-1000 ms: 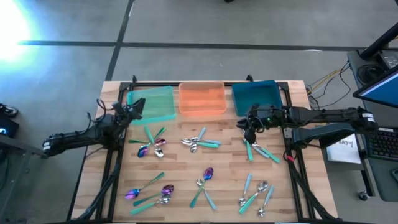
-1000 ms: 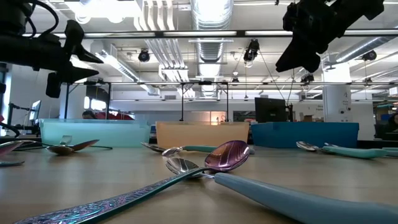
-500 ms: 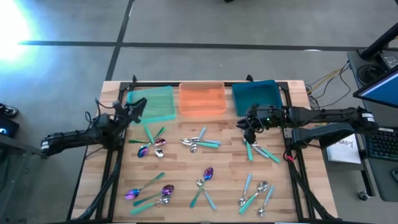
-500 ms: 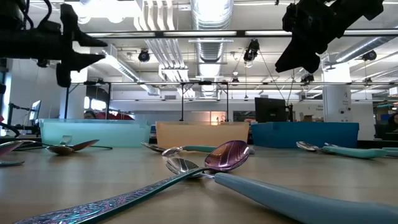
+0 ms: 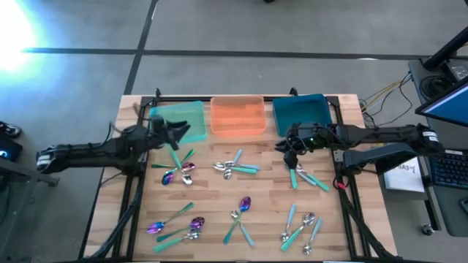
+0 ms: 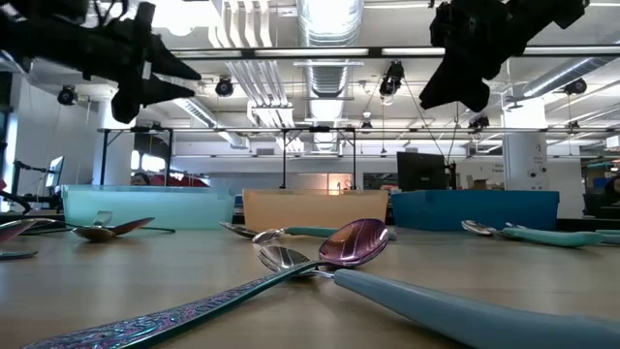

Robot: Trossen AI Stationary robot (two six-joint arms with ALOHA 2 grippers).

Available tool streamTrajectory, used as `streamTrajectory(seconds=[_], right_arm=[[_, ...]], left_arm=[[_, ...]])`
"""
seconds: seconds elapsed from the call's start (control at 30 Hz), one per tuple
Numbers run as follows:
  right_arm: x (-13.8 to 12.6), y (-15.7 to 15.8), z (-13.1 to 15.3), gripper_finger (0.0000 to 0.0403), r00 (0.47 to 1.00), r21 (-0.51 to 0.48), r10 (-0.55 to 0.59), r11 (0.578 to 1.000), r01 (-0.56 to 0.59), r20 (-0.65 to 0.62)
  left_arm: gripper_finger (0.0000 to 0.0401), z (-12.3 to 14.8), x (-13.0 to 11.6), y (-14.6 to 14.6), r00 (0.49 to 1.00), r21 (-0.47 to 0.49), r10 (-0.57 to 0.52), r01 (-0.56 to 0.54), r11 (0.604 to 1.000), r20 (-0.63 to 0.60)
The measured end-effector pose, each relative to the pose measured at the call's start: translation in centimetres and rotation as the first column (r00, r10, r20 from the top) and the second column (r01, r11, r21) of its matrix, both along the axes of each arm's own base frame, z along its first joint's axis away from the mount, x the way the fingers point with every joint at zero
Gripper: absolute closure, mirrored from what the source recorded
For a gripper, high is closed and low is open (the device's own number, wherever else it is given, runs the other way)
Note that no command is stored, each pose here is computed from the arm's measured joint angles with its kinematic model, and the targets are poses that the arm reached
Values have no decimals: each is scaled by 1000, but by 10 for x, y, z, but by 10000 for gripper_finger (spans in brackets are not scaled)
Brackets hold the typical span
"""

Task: Sort silverware by color (type)
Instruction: Put the light blue spoon into the blue bin

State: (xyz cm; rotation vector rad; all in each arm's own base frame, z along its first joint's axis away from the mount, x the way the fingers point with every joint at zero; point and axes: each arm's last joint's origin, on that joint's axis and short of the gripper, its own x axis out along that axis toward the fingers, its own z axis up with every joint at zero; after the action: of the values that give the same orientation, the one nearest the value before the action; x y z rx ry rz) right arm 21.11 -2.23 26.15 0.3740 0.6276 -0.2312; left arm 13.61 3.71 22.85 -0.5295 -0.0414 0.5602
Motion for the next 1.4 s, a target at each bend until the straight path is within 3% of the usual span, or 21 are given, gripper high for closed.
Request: streamTrajectory(seconds=[0.23,0.57,0.97,1.4], right_arm=[[22,-2,-7,330,983,-11,28,999,-30,-182],[73,-5,-24,330,920,-18,196,976,-215,-340],[130,-11,-65,330,859,9,224,969,-248,-461],[149,0,-96,330,833,109,286,957,-267,-474]], left_arm=[[255,9,14,-3,981,-36,-71,65,997,-182],[255,-7,29,-14,951,-143,-191,160,977,-245],[255,-2,31,-29,937,-103,-283,267,958,-203],[255,16,14,-31,942,-37,-321,319,947,-100]])
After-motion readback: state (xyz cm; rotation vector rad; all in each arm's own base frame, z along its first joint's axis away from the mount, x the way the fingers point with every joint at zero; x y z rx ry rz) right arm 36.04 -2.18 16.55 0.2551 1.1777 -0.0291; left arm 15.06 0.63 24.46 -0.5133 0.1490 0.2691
